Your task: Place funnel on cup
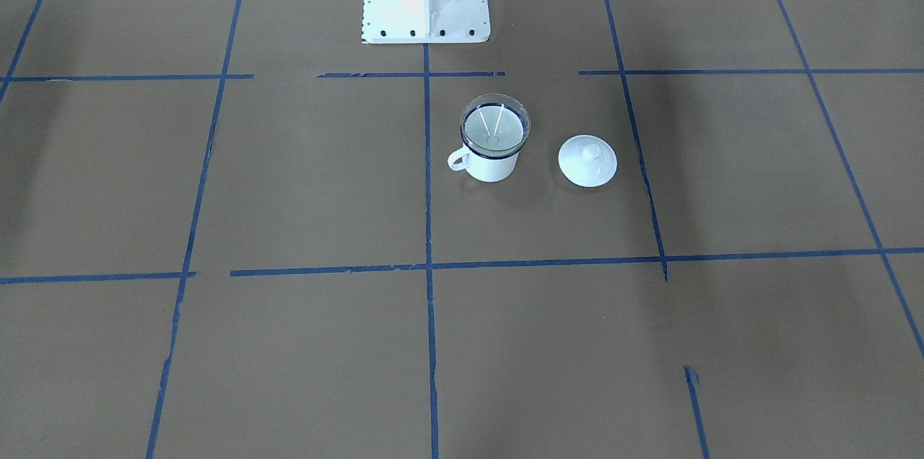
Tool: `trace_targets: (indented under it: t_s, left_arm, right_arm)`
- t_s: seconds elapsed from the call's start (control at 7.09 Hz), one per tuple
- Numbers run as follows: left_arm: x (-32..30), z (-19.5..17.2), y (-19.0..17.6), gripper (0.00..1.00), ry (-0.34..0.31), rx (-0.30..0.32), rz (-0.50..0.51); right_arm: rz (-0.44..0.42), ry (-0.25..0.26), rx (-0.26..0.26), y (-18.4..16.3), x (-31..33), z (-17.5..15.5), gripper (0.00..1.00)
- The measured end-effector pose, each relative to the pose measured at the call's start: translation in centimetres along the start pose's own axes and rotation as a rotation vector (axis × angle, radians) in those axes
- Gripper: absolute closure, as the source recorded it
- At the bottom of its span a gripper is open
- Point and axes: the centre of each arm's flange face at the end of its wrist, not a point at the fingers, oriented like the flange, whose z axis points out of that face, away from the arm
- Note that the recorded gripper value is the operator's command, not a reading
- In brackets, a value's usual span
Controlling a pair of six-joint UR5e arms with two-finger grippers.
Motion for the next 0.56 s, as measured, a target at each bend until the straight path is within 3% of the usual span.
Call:
trace_targets:
  t_s: [0.56]
  left_arm:
    - [-0.22, 0.01, 0.14, 0.00, -0.002, -0.001, -0.004]
  right_arm:
    - [0.000, 0.000, 0.000, 0.00, 0.00, 0.00, 0.00]
